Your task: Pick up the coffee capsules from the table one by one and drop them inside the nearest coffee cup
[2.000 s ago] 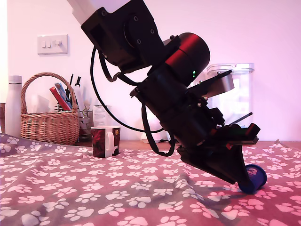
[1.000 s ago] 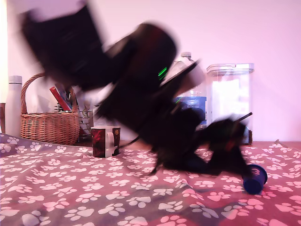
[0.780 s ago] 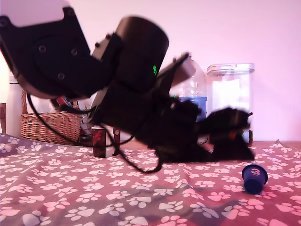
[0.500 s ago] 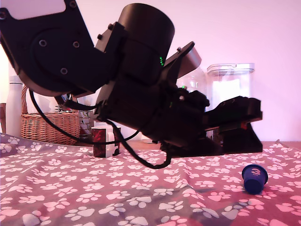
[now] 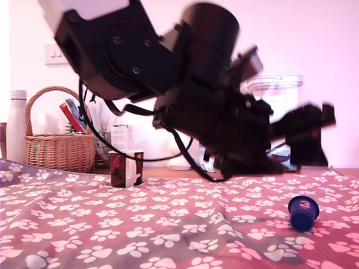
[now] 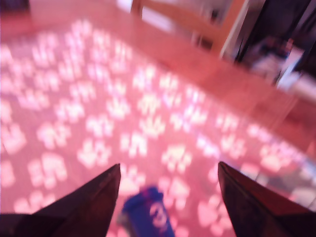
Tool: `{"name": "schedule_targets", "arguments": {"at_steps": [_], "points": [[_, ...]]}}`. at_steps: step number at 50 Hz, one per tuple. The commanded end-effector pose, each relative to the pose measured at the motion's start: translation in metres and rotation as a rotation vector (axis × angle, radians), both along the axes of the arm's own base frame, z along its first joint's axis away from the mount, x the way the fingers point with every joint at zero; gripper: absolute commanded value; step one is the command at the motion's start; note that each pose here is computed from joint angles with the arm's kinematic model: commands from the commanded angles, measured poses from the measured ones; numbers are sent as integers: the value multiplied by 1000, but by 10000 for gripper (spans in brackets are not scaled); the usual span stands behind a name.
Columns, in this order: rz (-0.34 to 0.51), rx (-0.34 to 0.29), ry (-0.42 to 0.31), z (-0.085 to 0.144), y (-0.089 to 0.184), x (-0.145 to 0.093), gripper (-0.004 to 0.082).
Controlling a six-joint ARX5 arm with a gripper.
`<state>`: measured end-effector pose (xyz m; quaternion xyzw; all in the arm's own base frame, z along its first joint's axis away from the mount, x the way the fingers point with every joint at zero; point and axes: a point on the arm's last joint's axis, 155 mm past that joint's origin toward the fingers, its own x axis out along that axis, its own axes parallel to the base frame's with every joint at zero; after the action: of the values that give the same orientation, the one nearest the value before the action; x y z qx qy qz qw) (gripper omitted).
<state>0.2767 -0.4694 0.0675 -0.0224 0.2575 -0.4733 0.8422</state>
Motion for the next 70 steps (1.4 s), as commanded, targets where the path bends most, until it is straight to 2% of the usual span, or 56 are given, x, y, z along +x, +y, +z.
{"name": "schedule_targets", "arguments": {"at_steps": [1, 22, 26, 31, 39, 42, 52, 60, 70], "points": [[5, 31, 29, -16, -1, 0, 569], [-2, 186, 153, -57, -9, 1, 568], [11, 213, 171, -61, -6, 2, 547], [17, 235, 180, -65, -5, 2, 497], [19, 242, 183, -65, -5, 3, 472], [18, 244, 184, -65, -5, 3, 433], [15, 261, 186, -69, -2, 2, 191], [5, 274, 176, -70, -1, 2, 126], [-11, 276, 155, -68, -3, 1, 103]]}}
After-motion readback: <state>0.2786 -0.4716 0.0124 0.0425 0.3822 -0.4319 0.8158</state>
